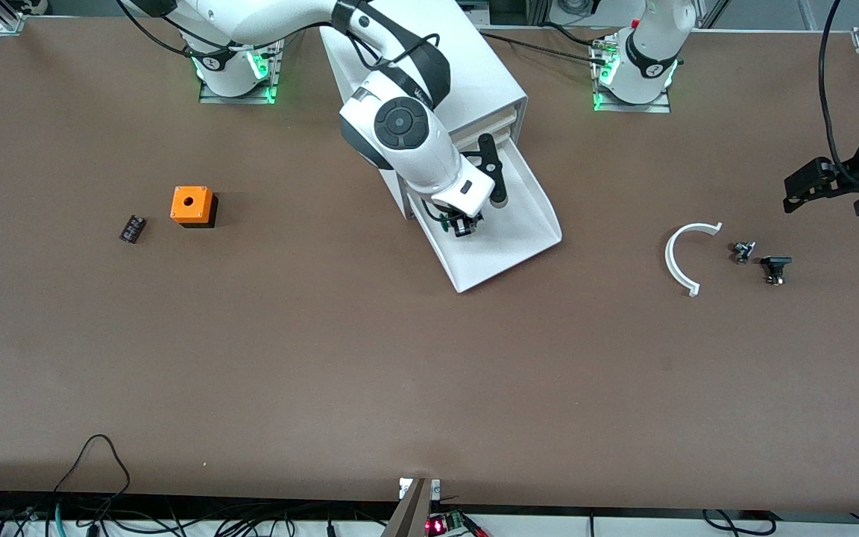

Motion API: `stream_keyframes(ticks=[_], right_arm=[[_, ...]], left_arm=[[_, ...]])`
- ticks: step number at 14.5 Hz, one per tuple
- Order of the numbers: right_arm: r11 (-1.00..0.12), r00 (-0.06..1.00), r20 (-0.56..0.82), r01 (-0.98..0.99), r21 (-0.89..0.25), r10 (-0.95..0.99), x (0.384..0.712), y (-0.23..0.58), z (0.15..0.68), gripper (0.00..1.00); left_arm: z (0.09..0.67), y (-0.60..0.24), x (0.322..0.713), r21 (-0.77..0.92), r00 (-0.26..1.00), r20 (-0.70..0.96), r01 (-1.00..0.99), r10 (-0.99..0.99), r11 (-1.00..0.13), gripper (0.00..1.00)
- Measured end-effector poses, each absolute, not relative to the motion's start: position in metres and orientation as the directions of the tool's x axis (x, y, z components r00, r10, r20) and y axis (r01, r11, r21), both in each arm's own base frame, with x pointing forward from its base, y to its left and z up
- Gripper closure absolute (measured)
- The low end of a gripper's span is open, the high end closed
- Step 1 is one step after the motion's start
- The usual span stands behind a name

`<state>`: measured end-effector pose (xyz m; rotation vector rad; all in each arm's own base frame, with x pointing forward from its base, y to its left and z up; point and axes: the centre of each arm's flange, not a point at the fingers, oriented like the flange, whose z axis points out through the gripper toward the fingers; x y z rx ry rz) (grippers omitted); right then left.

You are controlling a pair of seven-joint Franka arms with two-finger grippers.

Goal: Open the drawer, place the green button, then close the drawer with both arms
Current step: 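Carry the green button into the open drawer with the right gripper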

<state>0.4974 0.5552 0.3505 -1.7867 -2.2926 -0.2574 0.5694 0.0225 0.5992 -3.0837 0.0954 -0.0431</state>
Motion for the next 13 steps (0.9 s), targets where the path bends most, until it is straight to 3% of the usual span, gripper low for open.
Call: stream_keyframes(ticks=[6, 12, 13], right_arm=[[0.389, -0.376, 0.198, 0.921, -0.028, 0.905, 0.442, 0.598, 0.293, 0.58], [0.329, -0.316, 0.164, 0.942, -0.063, 0.934, 0.437, 0.601, 0.261, 0.58], [0.298, -0.284, 0.165, 0.953, -0.063, 0.944, 0.437, 0.602, 0.260, 0.52]], left_arm=[[0.598, 0.022, 0.570, -0.057, 0.998, 0.025, -0.061, -0.063, -0.997, 0.00], [0.598, 0.023, 0.571, -0.057, 0.998, 0.028, -0.061, -0.063, -0.997, 0.00], [0.598, 0.023, 0.572, -0.057, 0.997, 0.033, -0.061, -0.063, -0.996, 0.00]])
